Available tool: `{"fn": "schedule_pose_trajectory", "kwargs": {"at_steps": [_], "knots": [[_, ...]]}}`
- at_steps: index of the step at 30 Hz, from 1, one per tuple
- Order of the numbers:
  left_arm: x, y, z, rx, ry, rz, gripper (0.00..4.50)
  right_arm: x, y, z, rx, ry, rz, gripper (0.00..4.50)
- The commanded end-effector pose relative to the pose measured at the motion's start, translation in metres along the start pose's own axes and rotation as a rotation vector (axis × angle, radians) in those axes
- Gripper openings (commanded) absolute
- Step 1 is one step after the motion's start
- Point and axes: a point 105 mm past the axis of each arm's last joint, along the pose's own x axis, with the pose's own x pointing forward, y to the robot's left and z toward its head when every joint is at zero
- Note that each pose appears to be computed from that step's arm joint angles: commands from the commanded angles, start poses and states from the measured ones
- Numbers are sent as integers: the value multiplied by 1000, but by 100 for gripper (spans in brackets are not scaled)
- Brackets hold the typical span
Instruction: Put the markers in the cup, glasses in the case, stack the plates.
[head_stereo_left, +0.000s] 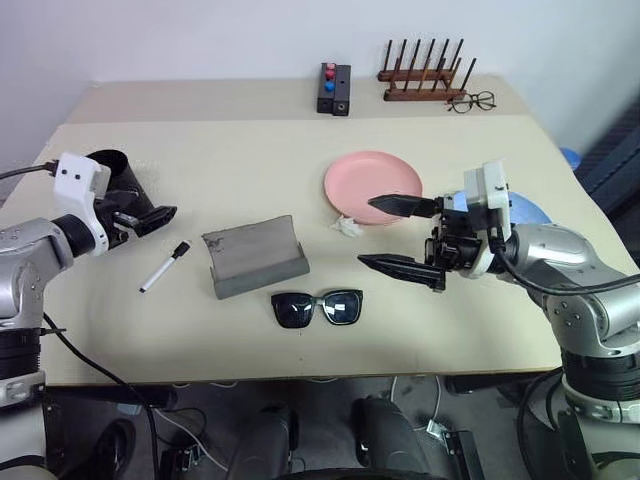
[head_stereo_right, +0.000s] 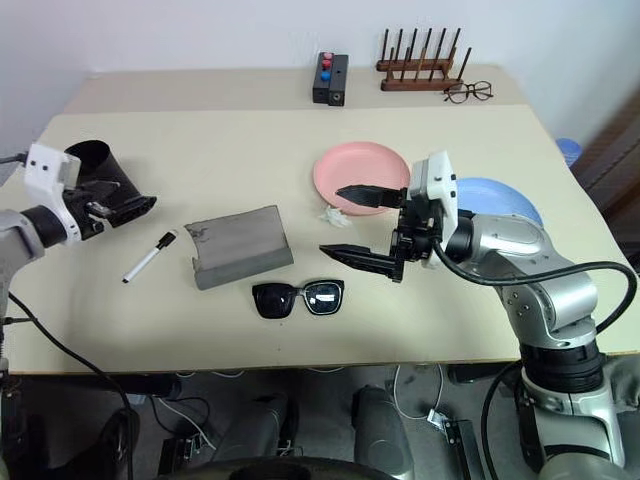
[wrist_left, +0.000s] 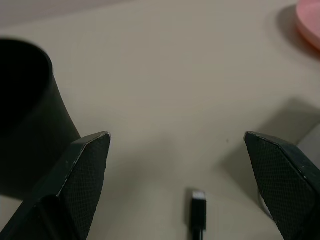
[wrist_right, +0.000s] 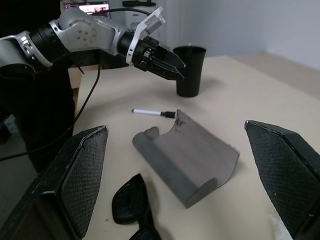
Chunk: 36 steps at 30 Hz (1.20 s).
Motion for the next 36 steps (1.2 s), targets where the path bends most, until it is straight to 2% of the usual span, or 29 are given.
{"fn": "schedule_pose_trajectory", "kwargs": {"at_steps": [1,3,10,20,23,30,31,33,36], "knots": [[10,-11,-2,27,90,-40,440,3,4,5,-41,-6,3,450],[18,-21,-9,45,169,-113,440,3,4,3,-46,0,-12,450],[30,-14,-26,141,403,-165,440,1,1,-3,-38,12,-61,450],[41,-19,-29,153,523,-235,440,0,-1,-7,-42,16,-109,450],[39,-18,-34,146,551,-239,356,-2,-2,-8,-43,20,-122,450],[40,-18,-48,125,579,-234,26,-3,-3,-8,-46,22,-142,450],[40,-17,-50,122,582,-234,5,-3,-4,-8,-46,22,-143,450],[40,-16,-52,127,581,-234,5,-3,-5,-9,-48,26,-149,450],[44,-12,-30,161,496,-204,5,-3,-6,-10,-47,29,-149,450]]}}
